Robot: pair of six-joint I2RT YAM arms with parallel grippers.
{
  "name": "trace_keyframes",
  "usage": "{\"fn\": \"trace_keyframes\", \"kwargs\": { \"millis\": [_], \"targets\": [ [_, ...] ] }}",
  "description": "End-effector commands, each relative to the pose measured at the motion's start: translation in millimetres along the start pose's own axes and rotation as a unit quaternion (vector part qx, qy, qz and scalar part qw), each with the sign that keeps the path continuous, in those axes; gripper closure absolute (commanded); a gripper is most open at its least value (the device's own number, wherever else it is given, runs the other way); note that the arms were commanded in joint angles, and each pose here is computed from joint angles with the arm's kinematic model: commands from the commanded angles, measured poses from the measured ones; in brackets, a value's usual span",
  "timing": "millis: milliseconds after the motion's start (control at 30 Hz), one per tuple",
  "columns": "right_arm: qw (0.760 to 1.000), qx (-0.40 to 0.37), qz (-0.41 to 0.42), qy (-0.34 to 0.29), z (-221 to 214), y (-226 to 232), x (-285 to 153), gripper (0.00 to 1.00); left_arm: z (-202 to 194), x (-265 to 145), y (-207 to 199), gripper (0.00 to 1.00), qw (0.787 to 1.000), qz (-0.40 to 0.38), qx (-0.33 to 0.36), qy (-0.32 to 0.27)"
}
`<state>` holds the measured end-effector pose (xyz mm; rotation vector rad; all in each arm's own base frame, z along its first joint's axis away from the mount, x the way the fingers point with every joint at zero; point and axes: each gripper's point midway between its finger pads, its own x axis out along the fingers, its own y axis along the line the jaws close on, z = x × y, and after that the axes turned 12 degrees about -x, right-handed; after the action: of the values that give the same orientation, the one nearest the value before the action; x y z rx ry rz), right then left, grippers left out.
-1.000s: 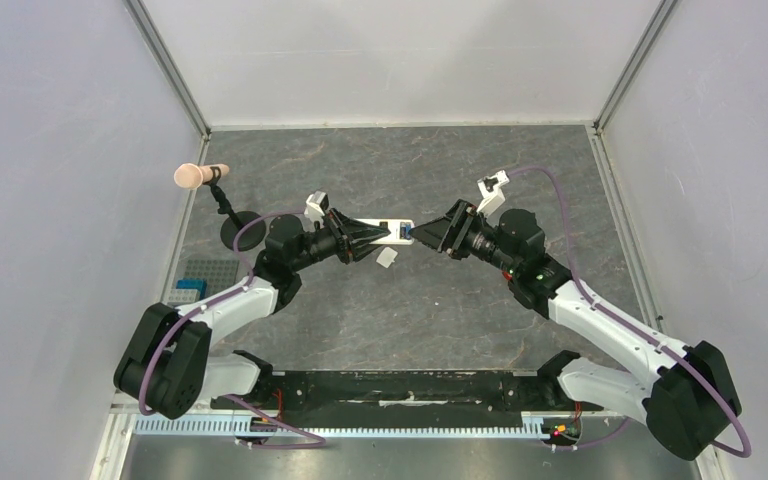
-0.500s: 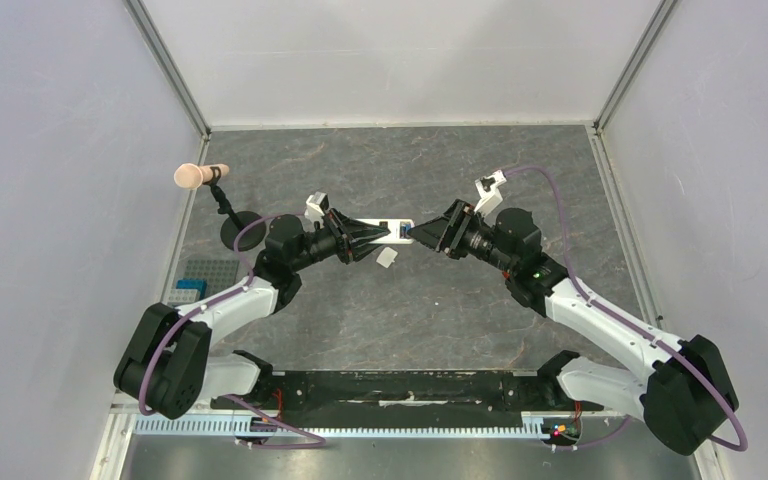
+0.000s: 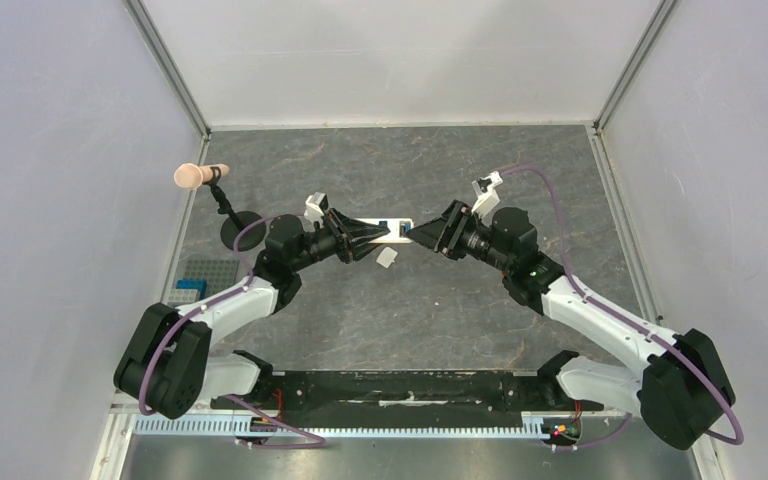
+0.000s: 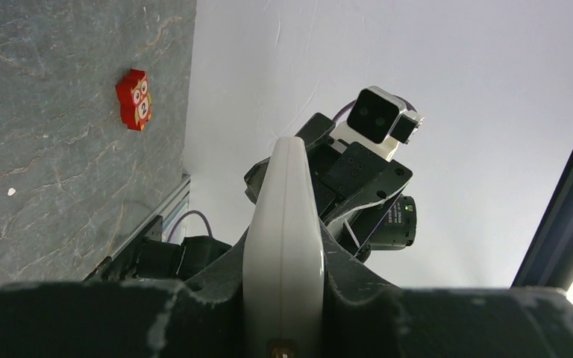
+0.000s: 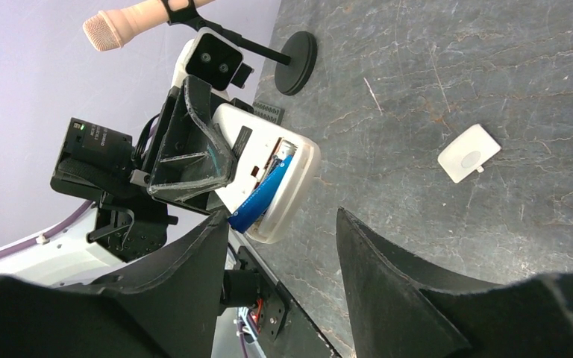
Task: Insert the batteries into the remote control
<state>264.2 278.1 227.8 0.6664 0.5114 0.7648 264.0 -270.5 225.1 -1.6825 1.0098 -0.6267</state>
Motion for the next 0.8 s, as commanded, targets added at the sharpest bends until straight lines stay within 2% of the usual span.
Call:
{"fn": "trace_keyframes", "kwargs": {
  "millis": [0, 433, 767],
  "targets": [
    [1.000, 0.000, 0.000, -0.010, 4, 1, 4, 0.43, -9, -4, -25, 0.98, 0.999, -0.038, 0.004, 0.011],
    [1.000, 0.025, -0.005, 0.002, -2, -5, 12, 0.48, -11, -6, -22, 0.98, 0.999, -0.038, 0.009, 0.017],
    [0.998, 0.049, 0.030, 0.025, -10, 5, 18, 0.61, -21, -12, -24, 0.98, 0.998, -0.044, 0.023, 0.039]
  ]
}}
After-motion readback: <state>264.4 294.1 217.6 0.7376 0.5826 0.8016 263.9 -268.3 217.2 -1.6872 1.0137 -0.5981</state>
